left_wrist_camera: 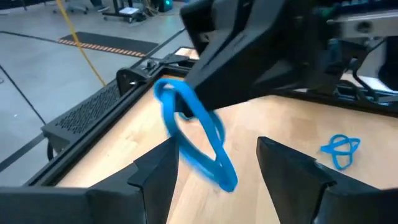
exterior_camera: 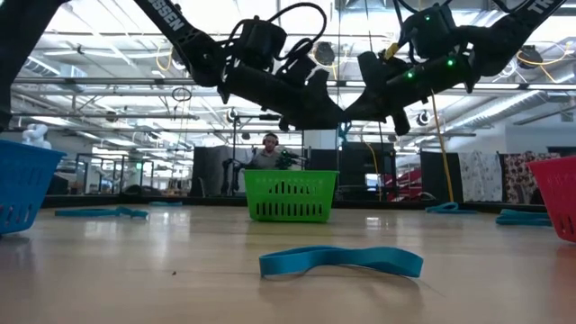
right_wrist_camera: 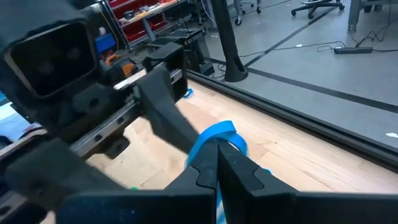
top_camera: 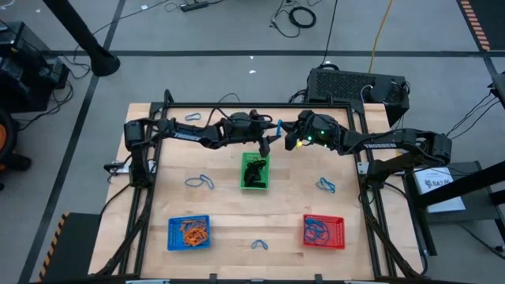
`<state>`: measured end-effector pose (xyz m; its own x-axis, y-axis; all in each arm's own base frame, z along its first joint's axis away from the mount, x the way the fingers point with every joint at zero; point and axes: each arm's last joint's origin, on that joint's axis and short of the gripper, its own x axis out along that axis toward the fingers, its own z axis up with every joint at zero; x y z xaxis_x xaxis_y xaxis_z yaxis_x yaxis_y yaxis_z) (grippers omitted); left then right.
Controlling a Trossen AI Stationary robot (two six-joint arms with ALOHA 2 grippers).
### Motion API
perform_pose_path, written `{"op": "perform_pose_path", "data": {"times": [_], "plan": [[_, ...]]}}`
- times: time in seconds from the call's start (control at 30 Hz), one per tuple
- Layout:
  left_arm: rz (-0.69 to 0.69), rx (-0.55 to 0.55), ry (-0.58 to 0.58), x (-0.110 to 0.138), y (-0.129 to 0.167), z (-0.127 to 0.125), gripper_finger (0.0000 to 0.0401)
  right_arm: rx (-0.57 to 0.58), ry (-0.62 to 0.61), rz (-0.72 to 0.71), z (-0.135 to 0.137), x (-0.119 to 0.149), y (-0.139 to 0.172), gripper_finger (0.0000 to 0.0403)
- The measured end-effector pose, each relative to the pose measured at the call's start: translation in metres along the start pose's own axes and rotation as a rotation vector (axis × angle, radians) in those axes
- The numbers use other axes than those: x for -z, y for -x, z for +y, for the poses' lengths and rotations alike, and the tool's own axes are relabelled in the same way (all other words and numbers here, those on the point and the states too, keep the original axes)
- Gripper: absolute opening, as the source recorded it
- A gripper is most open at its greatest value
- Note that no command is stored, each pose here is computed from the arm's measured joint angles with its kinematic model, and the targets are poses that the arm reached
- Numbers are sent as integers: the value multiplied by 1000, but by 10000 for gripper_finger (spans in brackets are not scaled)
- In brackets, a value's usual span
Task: Sort rubber bands into baskets
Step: Put the blue rubber band into the red bin
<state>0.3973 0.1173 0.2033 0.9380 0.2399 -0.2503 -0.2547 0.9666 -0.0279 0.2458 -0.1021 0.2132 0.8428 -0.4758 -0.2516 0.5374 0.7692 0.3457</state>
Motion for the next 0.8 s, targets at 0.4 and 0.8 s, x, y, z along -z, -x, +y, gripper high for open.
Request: {"op": "perform_pose_path", "data": {"times": [0.4,0.8], "plan": [[-2,-20,3,0,0,5,115,-5,0,-2,1,0,0,0],[-25,-48,7,-19,0,13,4,32,34,85,-3,8,1,0]]}}
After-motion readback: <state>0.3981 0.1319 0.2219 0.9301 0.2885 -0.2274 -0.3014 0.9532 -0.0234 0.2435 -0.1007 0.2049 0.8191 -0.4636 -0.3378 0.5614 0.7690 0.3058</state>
